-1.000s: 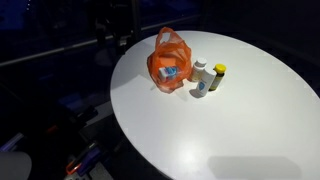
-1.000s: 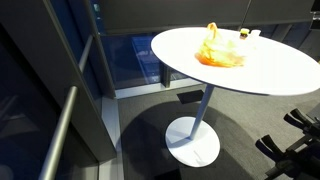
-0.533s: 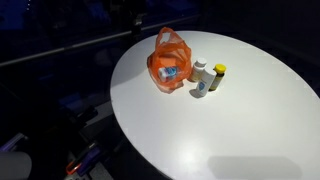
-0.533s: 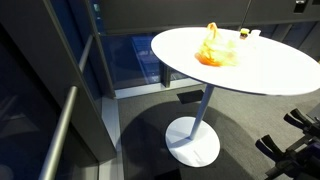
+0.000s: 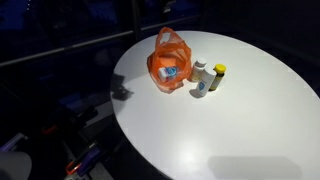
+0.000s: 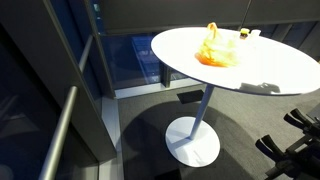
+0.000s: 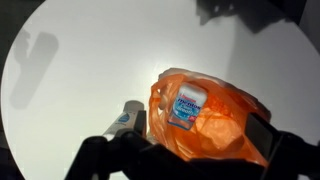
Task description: Put the white bottle inside the plastic bag
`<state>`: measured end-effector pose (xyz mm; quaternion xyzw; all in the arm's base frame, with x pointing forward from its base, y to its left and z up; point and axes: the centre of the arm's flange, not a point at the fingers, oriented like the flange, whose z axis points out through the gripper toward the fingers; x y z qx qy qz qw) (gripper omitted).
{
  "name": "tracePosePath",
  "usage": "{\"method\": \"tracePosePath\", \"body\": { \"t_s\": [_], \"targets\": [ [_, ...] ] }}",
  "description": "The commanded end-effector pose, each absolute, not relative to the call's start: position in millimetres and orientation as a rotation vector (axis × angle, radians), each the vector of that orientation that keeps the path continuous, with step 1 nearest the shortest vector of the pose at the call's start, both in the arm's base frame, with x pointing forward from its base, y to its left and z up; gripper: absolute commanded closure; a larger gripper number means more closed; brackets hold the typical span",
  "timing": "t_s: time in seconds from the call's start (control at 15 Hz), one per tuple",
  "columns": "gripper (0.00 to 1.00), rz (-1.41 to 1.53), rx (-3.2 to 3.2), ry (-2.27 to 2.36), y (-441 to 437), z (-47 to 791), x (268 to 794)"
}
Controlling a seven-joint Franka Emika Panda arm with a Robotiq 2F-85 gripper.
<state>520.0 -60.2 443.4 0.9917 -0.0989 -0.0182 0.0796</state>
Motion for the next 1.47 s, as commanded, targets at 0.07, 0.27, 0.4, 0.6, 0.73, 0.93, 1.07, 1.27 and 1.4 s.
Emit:
{"method": "tracePosePath", "body": {
  "t_s": [0.07,0.27,0.4,0.6,0.73,0.93,1.07,1.27,1.4],
  "targets": [
    [0.00,0.022,2.985,-0.429,-89,438,562],
    [0.00,0.049,3.020,-0.492,-107,423,578],
    [0.00,0.065,3.048,-0.541,-118,411,585],
    [0.00,0.071,3.093,-0.624,-132,396,592],
    [0.00,0.056,3.099,-0.668,-138,391,594],
    [0.00,0.046,3.078,-0.668,-135,386,584],
    [0.00,0.060,3.076,-0.672,-137,390,584],
    [0.00,0.090,3.074,-0.726,-141,391,589],
    [0.00,0.137,3.069,-0.766,-147,388,595]
  ]
}}
